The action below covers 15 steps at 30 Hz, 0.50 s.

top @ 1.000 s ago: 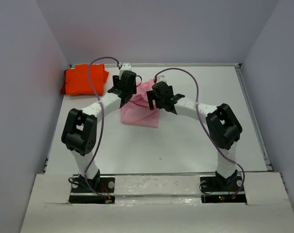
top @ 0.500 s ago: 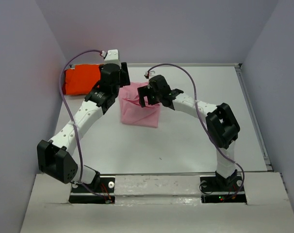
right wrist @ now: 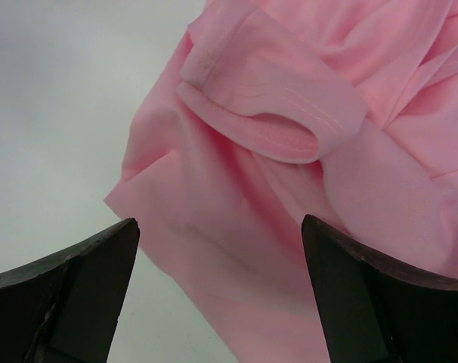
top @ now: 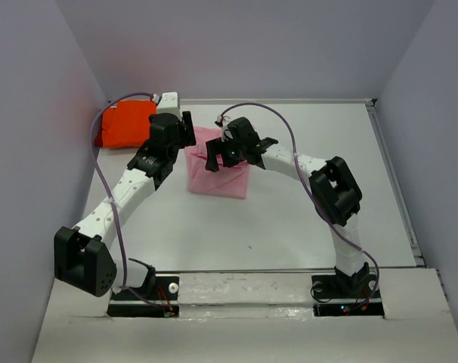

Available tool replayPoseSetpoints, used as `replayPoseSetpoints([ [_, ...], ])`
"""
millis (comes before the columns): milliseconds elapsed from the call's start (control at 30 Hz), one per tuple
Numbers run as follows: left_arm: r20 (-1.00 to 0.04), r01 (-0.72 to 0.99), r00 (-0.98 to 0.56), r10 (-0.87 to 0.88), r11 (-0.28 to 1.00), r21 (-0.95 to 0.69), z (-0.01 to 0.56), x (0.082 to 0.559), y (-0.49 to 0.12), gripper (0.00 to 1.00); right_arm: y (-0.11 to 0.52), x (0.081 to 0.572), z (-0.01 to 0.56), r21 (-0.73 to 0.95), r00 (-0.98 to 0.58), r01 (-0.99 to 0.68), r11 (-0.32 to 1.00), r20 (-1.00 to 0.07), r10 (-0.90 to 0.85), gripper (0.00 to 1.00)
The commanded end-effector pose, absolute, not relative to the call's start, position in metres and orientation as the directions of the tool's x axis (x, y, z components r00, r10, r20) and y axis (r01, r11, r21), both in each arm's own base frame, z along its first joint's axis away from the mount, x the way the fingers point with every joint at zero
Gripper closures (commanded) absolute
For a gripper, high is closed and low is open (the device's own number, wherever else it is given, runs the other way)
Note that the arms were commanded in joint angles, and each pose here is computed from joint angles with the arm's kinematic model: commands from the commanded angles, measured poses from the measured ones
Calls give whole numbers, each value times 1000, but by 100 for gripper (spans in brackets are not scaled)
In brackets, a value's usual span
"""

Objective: Fold and stack the t-shirts
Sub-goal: Fold the folded rectangular tshirt in 1/3 of the way

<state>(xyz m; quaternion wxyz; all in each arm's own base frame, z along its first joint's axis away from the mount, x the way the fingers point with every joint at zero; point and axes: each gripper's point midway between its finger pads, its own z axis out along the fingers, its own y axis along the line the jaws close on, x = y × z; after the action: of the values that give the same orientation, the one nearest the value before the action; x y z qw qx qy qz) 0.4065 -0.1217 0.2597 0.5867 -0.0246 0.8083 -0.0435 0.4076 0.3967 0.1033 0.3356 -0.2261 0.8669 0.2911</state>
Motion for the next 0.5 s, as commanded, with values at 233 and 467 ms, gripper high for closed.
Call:
replayPoseSetpoints([
  [233,-957,19,-248,-148,987,-158,279,413,-115,28,418,381,140,438,-646,-681,586,-736,-201,7],
  [467,-956,8,-255,-142,989,-150,276,413,-112,28,423,382,115,467,-680,-663,585,-702,-211,7],
])
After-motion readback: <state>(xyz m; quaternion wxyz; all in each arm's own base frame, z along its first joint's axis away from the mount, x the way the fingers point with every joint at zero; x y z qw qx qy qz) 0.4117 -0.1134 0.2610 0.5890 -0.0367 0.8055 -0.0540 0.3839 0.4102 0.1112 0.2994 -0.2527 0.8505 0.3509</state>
